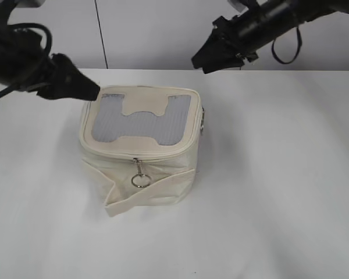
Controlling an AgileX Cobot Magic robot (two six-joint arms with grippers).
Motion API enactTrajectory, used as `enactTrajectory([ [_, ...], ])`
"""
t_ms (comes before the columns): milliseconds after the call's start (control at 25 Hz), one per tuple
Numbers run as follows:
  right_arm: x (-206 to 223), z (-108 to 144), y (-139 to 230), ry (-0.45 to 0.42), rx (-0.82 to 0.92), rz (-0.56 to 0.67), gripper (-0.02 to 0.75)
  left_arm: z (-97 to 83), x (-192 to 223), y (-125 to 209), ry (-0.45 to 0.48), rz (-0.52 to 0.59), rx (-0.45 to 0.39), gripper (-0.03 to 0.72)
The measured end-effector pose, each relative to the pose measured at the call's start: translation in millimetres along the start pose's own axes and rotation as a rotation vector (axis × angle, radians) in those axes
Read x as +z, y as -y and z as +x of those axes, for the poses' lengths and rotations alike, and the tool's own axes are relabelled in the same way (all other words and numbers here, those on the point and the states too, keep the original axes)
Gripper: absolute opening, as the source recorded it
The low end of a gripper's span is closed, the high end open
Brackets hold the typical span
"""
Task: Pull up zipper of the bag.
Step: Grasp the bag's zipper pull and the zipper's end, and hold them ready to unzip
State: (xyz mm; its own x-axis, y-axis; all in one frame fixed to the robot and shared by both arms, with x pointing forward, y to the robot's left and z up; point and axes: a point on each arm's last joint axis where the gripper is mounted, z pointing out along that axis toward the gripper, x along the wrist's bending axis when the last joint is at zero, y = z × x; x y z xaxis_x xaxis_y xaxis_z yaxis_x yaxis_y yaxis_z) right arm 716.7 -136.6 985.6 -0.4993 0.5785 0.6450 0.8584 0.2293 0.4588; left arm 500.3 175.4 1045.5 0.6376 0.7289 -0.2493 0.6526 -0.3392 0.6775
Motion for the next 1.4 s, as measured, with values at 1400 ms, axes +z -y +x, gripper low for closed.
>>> enactTrajectory([
  [1400, -30.1, 20.8, 194.9, 0.141, -0.023, -0.275, 0.309, -4.0, 160.5, -104.3, 0.431, 0.217, 0.535, 0.368],
])
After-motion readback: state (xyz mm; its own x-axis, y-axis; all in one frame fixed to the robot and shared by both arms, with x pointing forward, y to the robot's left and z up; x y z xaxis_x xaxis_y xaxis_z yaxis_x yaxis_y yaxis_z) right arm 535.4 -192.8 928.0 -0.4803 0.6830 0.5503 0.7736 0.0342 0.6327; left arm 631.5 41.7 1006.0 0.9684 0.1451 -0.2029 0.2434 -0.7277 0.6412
